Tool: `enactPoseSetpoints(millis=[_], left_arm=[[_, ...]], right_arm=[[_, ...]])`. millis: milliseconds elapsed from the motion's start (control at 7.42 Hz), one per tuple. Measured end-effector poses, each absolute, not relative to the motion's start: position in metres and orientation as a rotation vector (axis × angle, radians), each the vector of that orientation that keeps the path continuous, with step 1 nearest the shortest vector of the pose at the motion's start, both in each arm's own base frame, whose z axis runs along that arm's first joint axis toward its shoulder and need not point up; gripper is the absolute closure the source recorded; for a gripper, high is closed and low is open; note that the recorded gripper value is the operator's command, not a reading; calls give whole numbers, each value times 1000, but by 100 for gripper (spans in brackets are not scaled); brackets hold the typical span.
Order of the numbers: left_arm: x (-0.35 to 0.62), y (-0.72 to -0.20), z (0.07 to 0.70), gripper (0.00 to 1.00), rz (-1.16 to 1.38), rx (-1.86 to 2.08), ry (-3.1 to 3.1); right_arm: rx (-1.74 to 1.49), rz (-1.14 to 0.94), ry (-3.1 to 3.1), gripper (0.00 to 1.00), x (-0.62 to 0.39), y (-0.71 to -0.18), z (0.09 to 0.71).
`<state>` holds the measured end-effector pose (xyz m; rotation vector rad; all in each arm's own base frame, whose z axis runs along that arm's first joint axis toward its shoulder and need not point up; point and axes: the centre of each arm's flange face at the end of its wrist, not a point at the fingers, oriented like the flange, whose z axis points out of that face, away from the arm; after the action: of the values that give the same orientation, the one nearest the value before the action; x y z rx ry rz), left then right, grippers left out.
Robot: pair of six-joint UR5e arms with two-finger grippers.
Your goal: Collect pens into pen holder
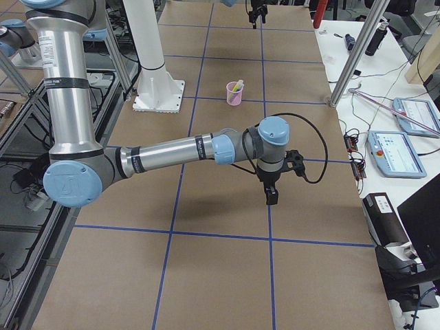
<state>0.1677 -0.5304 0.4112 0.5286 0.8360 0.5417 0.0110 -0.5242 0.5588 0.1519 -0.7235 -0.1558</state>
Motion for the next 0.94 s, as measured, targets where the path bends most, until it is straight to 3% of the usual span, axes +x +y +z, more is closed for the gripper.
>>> enactPoseSetpoints(millis=[404,943], left_arm=[[10,-528,507,0,468,375,773],[-64,-465,629,0,227,99,774]], right_arm=[[103,-130,-724,0,29,-492,595],[88,-122,-724,0,30,-488,603]])
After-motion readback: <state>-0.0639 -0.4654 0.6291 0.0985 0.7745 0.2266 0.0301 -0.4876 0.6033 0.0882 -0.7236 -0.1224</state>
